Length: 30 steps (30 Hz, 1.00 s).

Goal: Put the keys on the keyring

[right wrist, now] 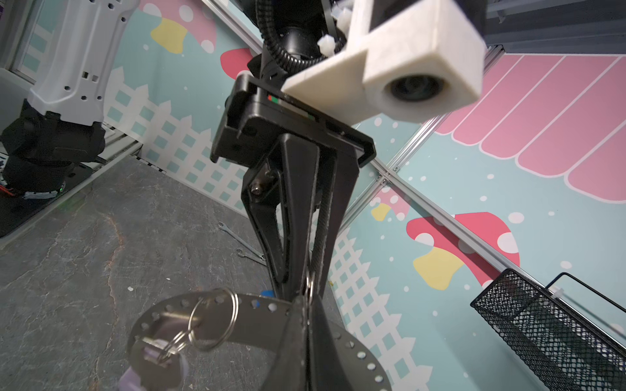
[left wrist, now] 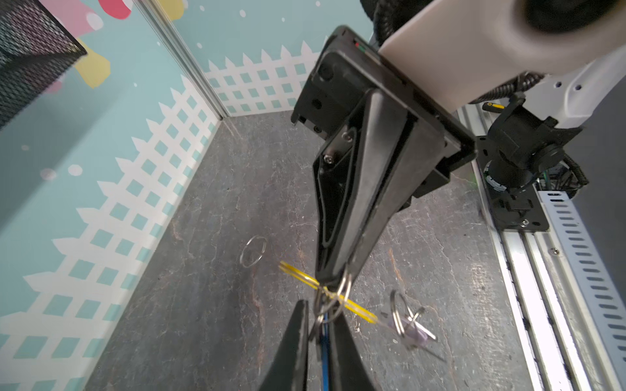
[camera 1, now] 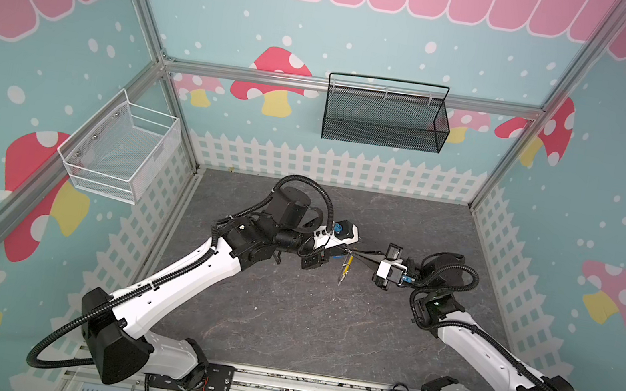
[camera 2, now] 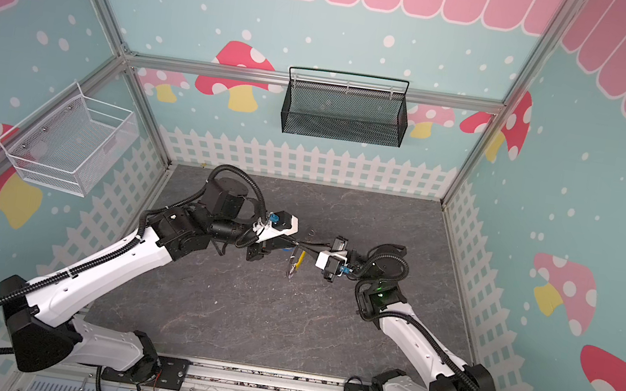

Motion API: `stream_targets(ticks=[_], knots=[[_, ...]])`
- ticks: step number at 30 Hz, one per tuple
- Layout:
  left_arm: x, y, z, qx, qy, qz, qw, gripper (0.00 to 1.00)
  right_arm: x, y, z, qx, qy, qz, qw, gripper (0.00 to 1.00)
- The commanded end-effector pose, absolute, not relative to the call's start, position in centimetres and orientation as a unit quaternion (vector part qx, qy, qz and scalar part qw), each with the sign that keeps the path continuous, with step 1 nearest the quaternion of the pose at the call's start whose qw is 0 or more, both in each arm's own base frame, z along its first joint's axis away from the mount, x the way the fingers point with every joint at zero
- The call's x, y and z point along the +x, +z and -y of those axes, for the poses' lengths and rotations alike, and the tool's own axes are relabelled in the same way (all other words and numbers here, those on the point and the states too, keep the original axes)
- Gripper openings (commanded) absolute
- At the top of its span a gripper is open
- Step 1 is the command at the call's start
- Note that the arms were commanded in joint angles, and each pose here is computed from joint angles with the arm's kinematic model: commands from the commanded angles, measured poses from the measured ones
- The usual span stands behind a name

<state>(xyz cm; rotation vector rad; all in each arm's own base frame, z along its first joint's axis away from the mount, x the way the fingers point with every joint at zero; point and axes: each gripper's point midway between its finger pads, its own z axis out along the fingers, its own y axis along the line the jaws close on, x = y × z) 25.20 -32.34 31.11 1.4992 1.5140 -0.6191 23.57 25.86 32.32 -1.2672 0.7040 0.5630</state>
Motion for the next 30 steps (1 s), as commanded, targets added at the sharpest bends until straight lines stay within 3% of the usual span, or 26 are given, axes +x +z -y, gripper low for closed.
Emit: stream_targets(ticks=[1,10,14,18,30], knots=[[24.5,30.4,32.7,0.621,-0.267,-0.607,0.418,0.2,22.2,33.3,-25.9,-0.578,0.258,-0.279,0.722,0.0],[24.6,30.1,33.0,0.627,-0.27,-0.601,0.416,0.21,22.1,33.5,-25.8,-0.574,0.26,-0.278,0.725,0.0],[24.4,30.7,33.7,0.624,-0.293,-0.589,0.422,0.19,22.2,33.3,-25.7,-0.571,0.261,-0.281,0.726,0.0],[23.8,30.5,33.8,0.63,-0.306,-0.582,0.414,0.1,22.1,33.5,-25.6,-0.568,0.255,-0.278,0.731,0.0],[22.7,29.2,34.3,0.643,-0.333,-0.58,0.373,0.08,21.7,34.2,-25.4,-0.562,0.255,-0.264,0.741,0.0]])
